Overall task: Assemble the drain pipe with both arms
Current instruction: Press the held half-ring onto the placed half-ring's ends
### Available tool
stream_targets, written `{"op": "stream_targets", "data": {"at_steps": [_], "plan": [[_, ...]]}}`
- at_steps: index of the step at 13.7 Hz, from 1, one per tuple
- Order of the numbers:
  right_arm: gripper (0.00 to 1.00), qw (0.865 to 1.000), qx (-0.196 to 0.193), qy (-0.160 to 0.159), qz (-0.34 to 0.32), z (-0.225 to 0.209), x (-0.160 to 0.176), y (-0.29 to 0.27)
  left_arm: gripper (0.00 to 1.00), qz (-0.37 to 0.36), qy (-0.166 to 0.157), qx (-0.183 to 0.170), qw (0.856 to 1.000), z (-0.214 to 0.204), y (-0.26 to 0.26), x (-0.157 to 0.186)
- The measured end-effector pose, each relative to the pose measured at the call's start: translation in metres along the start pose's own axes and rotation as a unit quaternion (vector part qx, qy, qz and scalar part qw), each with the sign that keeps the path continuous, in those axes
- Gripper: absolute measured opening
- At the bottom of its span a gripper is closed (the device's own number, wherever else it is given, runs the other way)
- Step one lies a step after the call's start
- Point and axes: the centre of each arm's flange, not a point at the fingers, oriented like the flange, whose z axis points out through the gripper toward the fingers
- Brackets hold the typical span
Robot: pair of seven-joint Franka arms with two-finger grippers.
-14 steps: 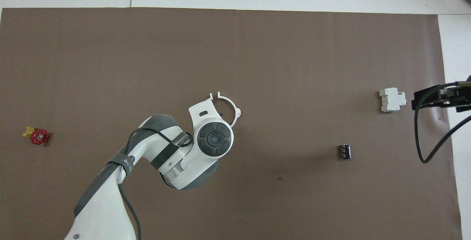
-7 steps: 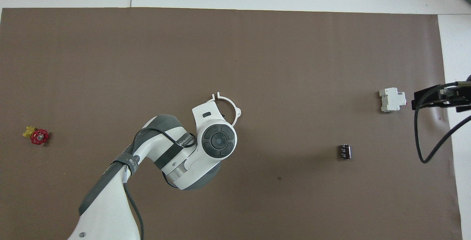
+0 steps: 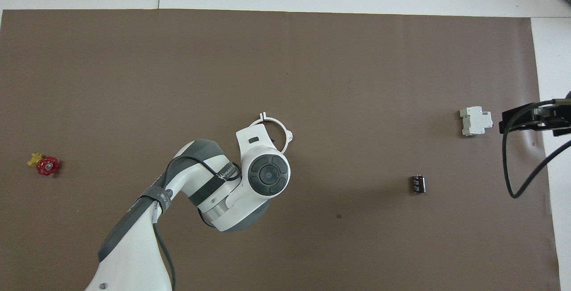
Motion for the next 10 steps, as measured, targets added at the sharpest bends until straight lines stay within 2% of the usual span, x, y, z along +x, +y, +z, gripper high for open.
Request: {"op": "stream_targets", "data": {"at_steps": [9,10], "plan": [[1.00,1.000,0.000,0.000,0.000,0.0000,0.0000,0.0000,0.07,0.011,0.003,-0.003,1.000,0.0000,0.0001,-0.0009],[1.00,1.000,0.000,0.000,0.000,0.0000,0.0000,0.0000,0.13,0.014,0.003,-0.005,1.000,0.0011,0.0006,-0.0009]]}}
